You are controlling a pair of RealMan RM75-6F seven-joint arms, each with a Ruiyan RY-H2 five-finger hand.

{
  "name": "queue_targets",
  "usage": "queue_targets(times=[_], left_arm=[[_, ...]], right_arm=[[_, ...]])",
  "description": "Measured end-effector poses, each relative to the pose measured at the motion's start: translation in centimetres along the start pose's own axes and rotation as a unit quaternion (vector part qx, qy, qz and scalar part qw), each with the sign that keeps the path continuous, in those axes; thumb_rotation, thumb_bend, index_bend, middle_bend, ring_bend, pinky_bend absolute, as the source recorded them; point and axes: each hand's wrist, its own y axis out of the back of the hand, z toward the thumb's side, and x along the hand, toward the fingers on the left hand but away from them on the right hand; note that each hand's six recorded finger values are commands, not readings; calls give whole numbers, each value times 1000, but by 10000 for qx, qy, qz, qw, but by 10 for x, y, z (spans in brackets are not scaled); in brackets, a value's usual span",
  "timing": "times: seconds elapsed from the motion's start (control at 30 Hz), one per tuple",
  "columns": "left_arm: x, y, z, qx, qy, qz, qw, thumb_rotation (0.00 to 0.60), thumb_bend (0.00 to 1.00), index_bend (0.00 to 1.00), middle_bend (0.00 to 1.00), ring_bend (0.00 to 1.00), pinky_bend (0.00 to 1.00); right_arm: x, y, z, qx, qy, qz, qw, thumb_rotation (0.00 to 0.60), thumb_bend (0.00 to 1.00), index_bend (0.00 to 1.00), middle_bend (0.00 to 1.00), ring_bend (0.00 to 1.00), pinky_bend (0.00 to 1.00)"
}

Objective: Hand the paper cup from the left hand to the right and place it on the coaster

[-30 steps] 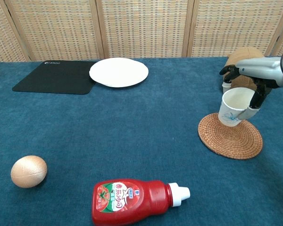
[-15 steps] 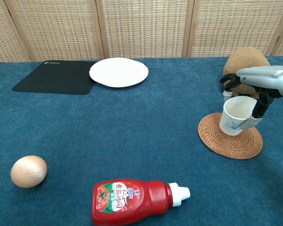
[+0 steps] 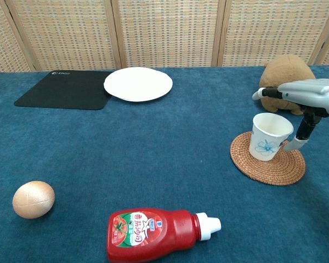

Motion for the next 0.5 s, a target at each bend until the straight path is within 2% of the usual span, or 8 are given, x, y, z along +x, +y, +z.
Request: queue_targets(times=[0.27,0.5], left_arm=[[-1,3,-2,-7,36,67,10000,600,182,0,0,0,0],[-4,6,-4,83,123,137,9998,600,182,0,0,0,0]], right_arm=[[15,3,-34,119,-407,-252,9988,600,18,0,0,0,0],[51,-2,-83,77,-903,-668,9936,600,18,0,0,0,0]])
